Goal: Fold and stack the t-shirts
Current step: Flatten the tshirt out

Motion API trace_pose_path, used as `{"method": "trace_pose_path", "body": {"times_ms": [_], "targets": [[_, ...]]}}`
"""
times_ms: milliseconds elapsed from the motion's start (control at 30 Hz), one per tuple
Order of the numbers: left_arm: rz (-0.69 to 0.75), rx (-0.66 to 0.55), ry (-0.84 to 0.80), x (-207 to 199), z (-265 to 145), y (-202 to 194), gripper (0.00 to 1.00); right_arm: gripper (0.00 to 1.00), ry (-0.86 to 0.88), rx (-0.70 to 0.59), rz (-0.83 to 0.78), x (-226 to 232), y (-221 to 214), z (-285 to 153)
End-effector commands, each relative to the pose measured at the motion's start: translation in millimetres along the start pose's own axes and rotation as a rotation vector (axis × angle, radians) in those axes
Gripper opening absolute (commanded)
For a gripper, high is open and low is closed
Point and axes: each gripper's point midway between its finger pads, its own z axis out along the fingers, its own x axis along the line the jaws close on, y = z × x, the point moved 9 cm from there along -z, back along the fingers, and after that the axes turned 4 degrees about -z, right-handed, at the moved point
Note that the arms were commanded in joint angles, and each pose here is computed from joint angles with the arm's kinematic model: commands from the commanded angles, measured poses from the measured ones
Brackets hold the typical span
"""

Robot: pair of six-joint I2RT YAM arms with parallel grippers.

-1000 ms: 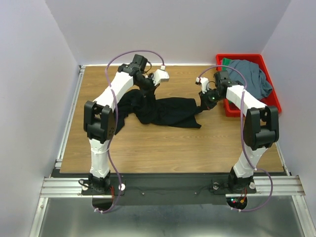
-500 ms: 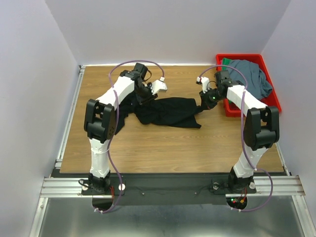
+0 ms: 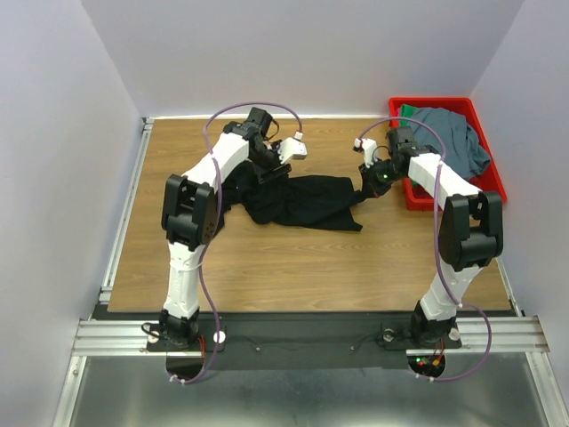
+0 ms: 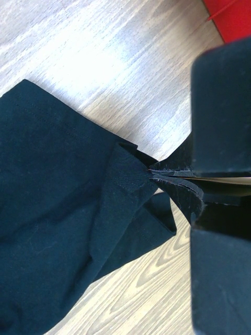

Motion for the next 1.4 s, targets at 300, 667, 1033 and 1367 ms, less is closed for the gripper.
{"method": "trace_pose_path", "body": {"times_ms": [300, 667, 1033, 1367], "targets": [[0.033, -0.145, 0.011, 22, -1, 40, 0.94, 0.01, 0.000, -0.010, 0.002, -2, -1, -2], [-0.009, -0.091, -0.039, 26, 33, 25, 0.93, 0.00, 0.001, -0.003, 0.008, -3, -2, 1], [-0.004, -0.131, -0.044, 23, 5, 39, 0.00, 0.00, -0.035, 0.000, 0.020, -3, 0, -5], [-0.110, -0.420, 0.305, 28, -217, 37, 0.00, 0.01, -0.266, -0.197, 0.092, -13, 41, -93]]}}
